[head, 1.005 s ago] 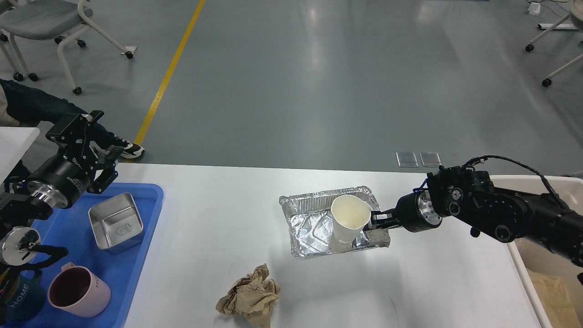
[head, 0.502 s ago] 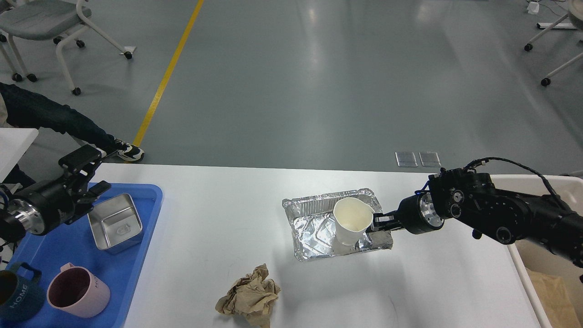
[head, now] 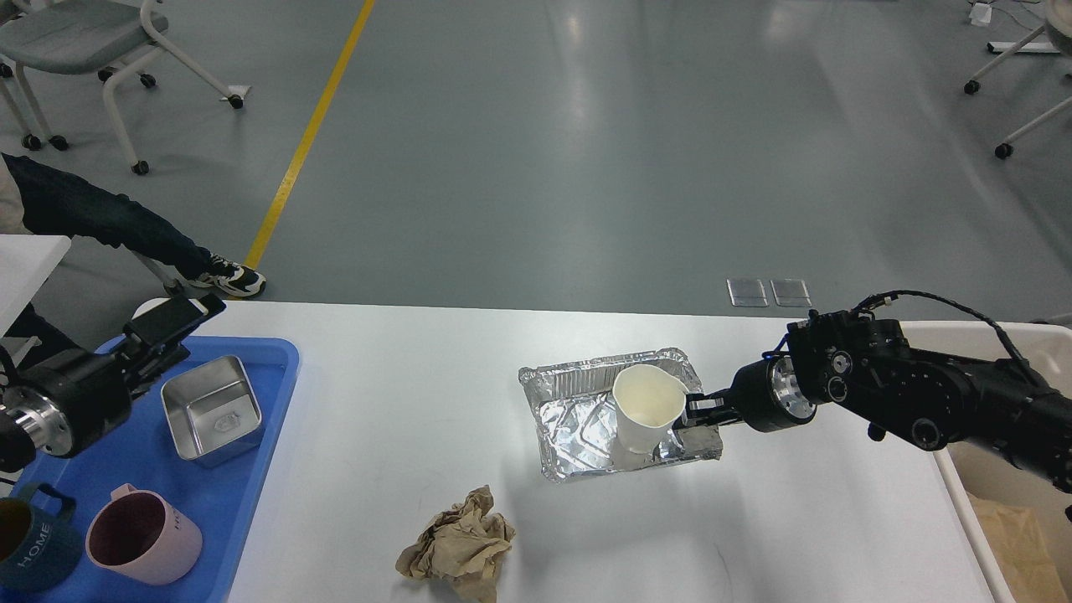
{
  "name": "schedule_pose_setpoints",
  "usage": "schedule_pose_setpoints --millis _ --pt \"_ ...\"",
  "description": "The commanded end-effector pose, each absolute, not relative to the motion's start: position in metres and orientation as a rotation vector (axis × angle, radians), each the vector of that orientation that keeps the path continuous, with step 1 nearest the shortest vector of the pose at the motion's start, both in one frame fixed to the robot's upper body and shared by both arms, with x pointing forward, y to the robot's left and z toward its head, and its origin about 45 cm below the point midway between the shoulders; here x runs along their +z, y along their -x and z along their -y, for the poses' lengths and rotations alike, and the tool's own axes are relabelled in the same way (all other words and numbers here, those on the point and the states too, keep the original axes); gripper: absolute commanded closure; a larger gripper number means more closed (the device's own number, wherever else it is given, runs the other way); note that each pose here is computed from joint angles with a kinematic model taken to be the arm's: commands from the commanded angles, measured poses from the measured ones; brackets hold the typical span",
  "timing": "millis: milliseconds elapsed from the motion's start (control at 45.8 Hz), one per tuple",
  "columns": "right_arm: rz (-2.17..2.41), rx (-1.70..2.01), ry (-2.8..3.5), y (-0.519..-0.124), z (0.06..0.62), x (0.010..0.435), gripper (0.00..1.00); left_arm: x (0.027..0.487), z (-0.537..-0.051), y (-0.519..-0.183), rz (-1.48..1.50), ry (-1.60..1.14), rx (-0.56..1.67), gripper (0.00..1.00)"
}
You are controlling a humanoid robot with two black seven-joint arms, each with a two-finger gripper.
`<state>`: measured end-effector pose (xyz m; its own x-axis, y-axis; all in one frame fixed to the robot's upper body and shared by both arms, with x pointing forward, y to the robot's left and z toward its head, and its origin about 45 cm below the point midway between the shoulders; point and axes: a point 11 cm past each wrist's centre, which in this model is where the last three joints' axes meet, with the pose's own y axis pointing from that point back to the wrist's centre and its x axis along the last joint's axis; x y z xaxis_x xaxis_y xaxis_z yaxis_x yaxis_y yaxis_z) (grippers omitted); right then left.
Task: Tidy desktop
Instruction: 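Swing the left gripper back and down toward the crumpled brown paper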
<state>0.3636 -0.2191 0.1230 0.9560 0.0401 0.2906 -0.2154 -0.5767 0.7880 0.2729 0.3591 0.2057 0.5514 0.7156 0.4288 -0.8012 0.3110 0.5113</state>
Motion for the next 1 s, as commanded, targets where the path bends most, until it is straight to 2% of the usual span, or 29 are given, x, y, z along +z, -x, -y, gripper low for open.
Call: schedule_pose_setpoints --millis 0,153,262,437,612,699,983 --pt "0.12 0.342 -2.164 -0.363 0.218 0.122 1.0 0.185 -0.354 -0.255 0.093 -0.802 0.944 0.06" --pt "0.122 0.34 -2.162 -0.362 0.219 0.121 1.0 0.174 -0.351 -0.245 0.088 -0.834 0.902 0.06" --pt "0.119 0.339 -2.164 -0.361 0.218 0.12 1.0 0.174 -0.345 -0.25 0.109 -0.821 0.893 0.06" --pt "0.112 0.341 -2.167 -0.361 0.214 0.119 1.0 0.167 -0.309 -0.263 0.17 -0.784 0.782 0.06" --pt "0.108 0.345 -2.169 -0.361 0.212 0.119 1.0 0.124 -0.257 -0.264 0.148 -0.796 0.604 0.06" --pt "0.107 0.344 -2.168 -0.36 0.212 0.119 1.0 0.114 -0.228 -0.259 0.165 -0.786 0.517 0.06" --pt "0.109 0.335 -2.169 -0.358 0.213 0.115 1.0 0.081 -0.192 -0.22 0.166 -0.845 0.28 0.05"
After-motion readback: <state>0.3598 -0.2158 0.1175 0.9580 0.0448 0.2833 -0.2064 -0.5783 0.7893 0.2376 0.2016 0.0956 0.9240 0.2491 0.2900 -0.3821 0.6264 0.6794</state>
